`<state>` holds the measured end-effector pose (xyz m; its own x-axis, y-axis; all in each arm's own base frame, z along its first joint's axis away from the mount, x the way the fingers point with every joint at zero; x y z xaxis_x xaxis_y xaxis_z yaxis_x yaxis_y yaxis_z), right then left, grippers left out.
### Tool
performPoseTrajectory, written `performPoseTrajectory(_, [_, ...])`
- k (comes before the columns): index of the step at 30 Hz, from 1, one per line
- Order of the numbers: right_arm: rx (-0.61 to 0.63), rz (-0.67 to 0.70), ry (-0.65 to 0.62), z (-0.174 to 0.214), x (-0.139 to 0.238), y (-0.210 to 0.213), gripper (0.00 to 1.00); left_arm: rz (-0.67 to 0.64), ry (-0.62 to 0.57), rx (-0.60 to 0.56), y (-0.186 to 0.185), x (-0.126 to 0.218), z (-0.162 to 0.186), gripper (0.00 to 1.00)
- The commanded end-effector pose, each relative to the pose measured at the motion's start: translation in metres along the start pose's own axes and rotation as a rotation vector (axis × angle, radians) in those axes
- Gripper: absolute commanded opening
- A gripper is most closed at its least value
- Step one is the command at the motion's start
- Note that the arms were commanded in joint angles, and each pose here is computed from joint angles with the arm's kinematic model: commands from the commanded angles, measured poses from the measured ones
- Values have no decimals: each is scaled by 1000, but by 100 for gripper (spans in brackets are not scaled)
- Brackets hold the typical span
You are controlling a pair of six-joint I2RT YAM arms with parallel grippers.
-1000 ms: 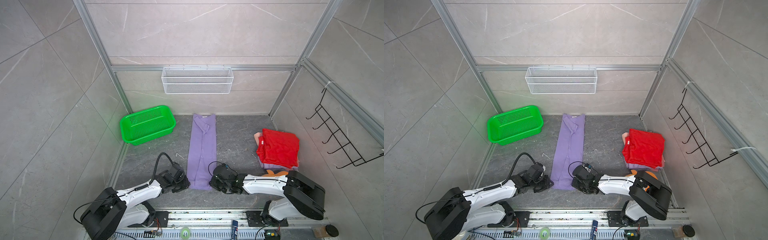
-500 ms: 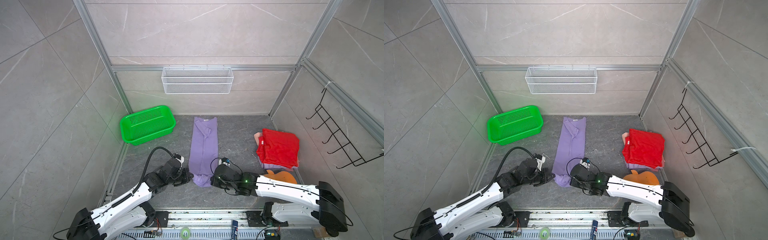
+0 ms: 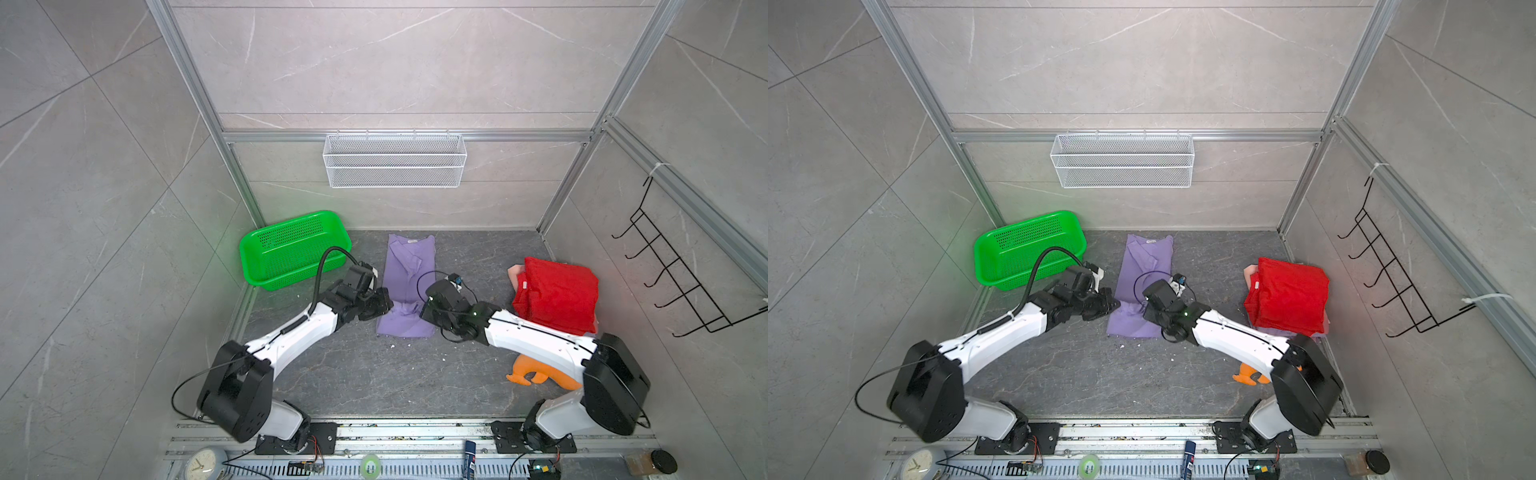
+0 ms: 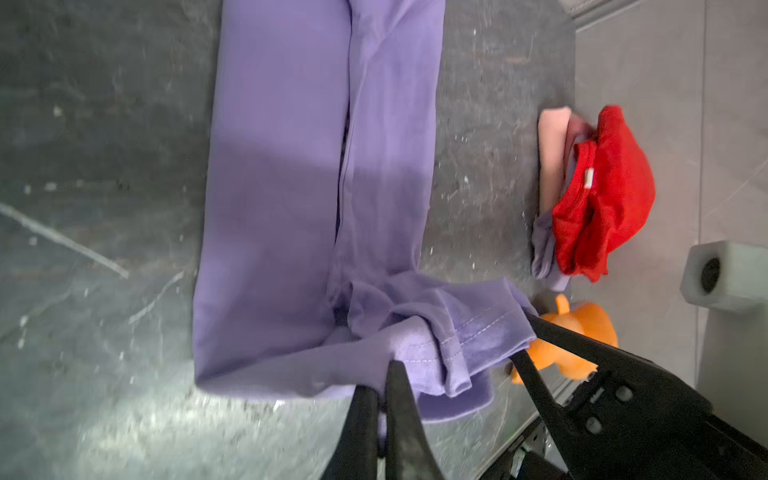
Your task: Fold and stack the t-shirts
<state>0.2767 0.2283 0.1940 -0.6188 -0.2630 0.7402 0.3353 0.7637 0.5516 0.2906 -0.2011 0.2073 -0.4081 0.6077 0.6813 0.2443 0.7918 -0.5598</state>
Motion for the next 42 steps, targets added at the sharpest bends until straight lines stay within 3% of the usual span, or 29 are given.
performPoseTrajectory(1, [6, -36, 15, -17, -20, 15, 0, 97, -36, -58, -1, -9, -33, 0])
performPoseTrajectory(11, [-94, -14, 54, -53, -84, 13, 0, 79, 22, -17, 30, -63, -73, 0])
performPoseTrajectory(12, [-87, -39, 57, -59, -90, 17, 2, 72, 17, -16, 33, -66, -78, 0])
performPoseTrajectory(14, [-68, -88, 51, -70, -98, 24, 16, 52, 2, -11, 41, -68, -88, 2])
performPoseTrajectory(18, [-48, -149, -7, -93, -100, 31, 47, 41, -45, -3, 53, -64, -109, 28])
performPoseTrajectory(20, [-48, -152, -22, -102, -95, 30, 54, 35, -61, -5, 57, -59, -115, 43])
performPoseTrajectory(24, [-26, -132, -37, -104, -78, 23, 56, 11, -87, -34, 59, -42, -119, 48])
performPoseTrajectory(31, [-41, -60, 40, -80, -41, -12, 57, -20, -49, -45, 56, -14, -91, 50])
performPoseTrajectory(42, [-178, -86, 199, -5, -30, -68, 57, -19, 68, 89, 62, 6, 8, 50])
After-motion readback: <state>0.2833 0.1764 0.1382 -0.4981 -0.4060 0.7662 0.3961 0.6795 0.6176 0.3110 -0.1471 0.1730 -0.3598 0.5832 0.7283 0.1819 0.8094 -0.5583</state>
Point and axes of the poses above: each gripper's point midway between its finger pads, its own x axis back along the fingers, its own y axis along the line the jaws close on, z = x × y, the point moved 9 cm from there along x, back along the fingers, and after that the axes turned 11 degrees about -x, right-handed, at the moved point
